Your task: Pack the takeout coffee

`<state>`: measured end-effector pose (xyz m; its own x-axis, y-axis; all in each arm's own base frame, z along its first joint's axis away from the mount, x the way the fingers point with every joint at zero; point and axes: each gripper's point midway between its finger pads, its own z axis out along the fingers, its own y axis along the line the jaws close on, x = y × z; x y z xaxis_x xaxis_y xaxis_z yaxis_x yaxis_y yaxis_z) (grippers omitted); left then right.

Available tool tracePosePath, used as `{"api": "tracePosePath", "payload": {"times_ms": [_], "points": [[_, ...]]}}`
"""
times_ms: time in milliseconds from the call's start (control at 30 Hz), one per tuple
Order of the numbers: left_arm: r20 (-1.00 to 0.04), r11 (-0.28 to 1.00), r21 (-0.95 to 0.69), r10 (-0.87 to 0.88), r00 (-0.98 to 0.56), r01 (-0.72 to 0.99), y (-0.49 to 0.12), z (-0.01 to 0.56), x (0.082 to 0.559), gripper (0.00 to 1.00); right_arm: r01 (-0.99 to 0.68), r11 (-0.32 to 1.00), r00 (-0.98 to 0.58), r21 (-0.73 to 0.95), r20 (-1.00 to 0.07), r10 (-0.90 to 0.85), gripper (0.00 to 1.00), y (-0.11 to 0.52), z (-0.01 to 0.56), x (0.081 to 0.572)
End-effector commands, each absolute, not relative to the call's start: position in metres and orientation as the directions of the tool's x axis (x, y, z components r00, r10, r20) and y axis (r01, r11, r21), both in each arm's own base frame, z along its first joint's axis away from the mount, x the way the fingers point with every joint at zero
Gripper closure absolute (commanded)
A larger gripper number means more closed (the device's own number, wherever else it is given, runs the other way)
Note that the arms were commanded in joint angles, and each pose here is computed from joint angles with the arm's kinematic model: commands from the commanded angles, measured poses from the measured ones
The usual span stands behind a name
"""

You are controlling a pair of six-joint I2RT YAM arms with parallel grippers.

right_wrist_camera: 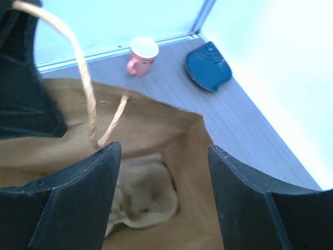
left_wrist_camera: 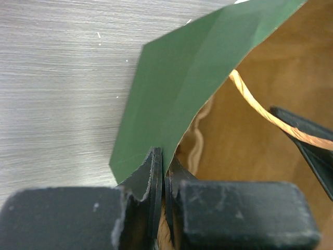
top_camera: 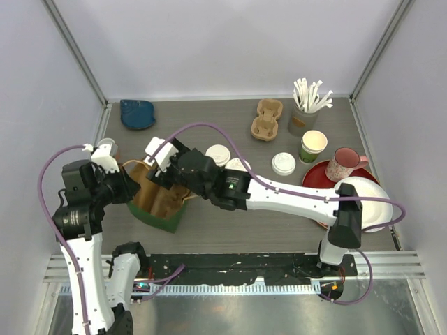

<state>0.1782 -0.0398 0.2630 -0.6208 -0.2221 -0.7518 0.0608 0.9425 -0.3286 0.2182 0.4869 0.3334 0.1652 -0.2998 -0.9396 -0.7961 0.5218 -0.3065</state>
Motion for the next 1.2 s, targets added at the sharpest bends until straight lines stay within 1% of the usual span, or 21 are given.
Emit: {"api": "tracePosePath", "payload": {"times_ms": [0, 67, 100, 233, 333, 500, 700, 967, 1033, 1067, 1167], "points": [[-0.793, 0.959, -0.253, -0.129, -0.596, 0.129, -0.035, 0.273, 0.191, 1.00, -0.669, 0.666, 0.186, -0.329, -0.942, -0.279, 0.27, 0.488, 0.360, 0.249], [-0.784, 0.947, -0.270, -0.111, -0.610, 0.175, -0.042, 0.271, 0.192, 1.00, -0.654, 0.683, 0.180, -0.326, -0.944, -0.277, 0.27, 0.488, 0.361, 0.253], [-0.778, 0.935, -0.295, -0.116, -0.618, 0.196, -0.047, 0.269, 0.192, 1.00, -0.649, 0.695, 0.191, -0.310, -0.950, -0.246, 0.27, 0.490, 0.371, 0.254], [-0.776, 0.928, -0.309, -0.121, -0.619, 0.206, -0.049, 0.265, 0.197, 1.00, -0.645, 0.704, 0.200, -0.297, -0.955, -0.220, 0.27, 0.491, 0.384, 0.254], [-0.775, 0.910, -0.333, -0.115, -0.622, 0.247, -0.057, 0.267, 0.196, 1.00, -0.642, 0.711, 0.205, -0.288, -0.958, -0.202, 0.27, 0.487, 0.397, 0.253], [-0.741, 0.892, -0.378, -0.133, -0.658, 0.246, -0.062, 0.260, 0.199, 1.00, -0.638, 0.728, 0.217, -0.250, -0.966, -0.142, 0.27, 0.473, 0.429, 0.249], [-0.755, 0.892, -0.358, -0.103, -0.648, 0.275, -0.061, 0.260, 0.201, 1.00, -0.627, 0.746, 0.228, -0.226, -0.968, -0.102, 0.27, 0.453, 0.451, 0.246], [-0.742, 0.891, -0.361, -0.096, -0.664, 0.274, -0.061, 0.255, 0.203, 1.00, -0.593, 0.772, 0.226, -0.227, -0.968, -0.112, 0.27, 0.436, 0.455, 0.251], [-0.751, 0.891, -0.342, -0.068, -0.656, 0.299, -0.061, 0.254, 0.203, 1.00, -0.591, 0.777, 0.227, -0.216, -0.969, -0.096, 0.27, 0.429, 0.461, 0.251], [-0.753, 0.890, -0.337, -0.058, -0.655, 0.309, -0.060, 0.253, 0.203, 1.00, -0.590, 0.772, 0.214, -0.237, -0.968, -0.134, 0.27, 0.426, 0.452, 0.252], [-0.746, 0.886, -0.337, -0.046, -0.664, 0.317, -0.061, 0.251, 0.203, 1.00, -0.569, 0.783, 0.204, -0.252, -0.965, -0.163, 0.27, 0.413, 0.447, 0.255]]}}
